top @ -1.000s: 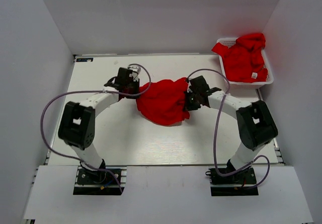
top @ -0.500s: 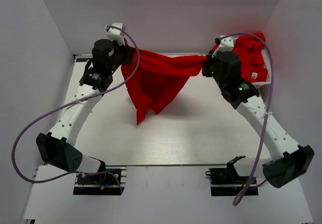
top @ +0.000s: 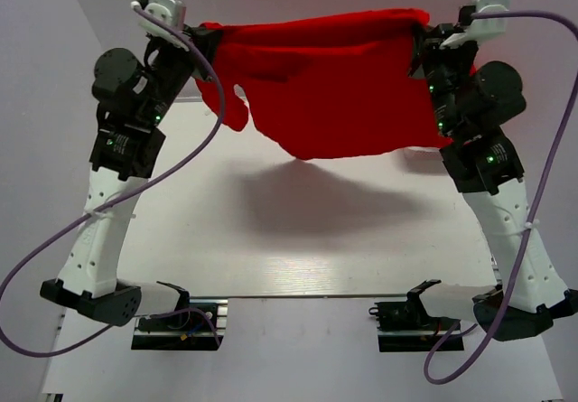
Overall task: Fold and stack the t-shirts
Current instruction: Flatten out the tshirt
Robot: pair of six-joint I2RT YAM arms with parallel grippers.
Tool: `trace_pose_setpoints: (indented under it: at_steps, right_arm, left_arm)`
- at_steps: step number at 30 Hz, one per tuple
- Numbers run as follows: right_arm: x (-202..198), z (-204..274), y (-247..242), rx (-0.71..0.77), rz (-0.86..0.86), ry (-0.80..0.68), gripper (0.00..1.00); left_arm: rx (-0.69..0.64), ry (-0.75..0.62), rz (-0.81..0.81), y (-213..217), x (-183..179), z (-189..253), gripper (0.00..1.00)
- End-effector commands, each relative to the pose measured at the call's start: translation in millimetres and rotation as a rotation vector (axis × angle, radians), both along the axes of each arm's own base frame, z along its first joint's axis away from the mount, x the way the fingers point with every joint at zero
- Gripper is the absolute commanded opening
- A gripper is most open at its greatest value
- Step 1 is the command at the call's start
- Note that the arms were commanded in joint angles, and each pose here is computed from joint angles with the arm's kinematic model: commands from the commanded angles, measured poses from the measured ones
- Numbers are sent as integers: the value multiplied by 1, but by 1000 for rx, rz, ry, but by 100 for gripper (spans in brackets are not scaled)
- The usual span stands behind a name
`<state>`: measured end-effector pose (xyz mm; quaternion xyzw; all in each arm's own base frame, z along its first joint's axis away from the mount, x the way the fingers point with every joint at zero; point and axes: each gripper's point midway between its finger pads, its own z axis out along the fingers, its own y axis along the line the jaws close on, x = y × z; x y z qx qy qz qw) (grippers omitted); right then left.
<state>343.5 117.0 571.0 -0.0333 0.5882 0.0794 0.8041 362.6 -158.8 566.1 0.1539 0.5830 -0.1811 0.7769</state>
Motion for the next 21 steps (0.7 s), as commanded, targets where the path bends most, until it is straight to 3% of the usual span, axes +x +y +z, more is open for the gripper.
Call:
trace_pose_setpoints:
  at_steps: [1,5,8,12,16,21]
  right_arm:
    - [-29,60,-24,5,-56,-178,0]
    - [-44,81,-34,23,-75,-248,0]
    - [-39,82,-36,18,-102,-255,0]
    - [-6,60,-26,-16,-135,-185,0]
    - [48,25,-16,-76,-217,-93,0]
    - [111,7,-6,-101,-287,-56,0]
  left_arm:
    - [23,-148,-29,8,-38,48,0]
    - [35,-179,-52,6,-46,60,0]
    - [-4,-163,37,20,-35,72,0]
    - [-23,-9,120,24,14,46,0]
    - [-6,129,234,20,89,-4,0]
    - [2,128,319,20,145,-28,0]
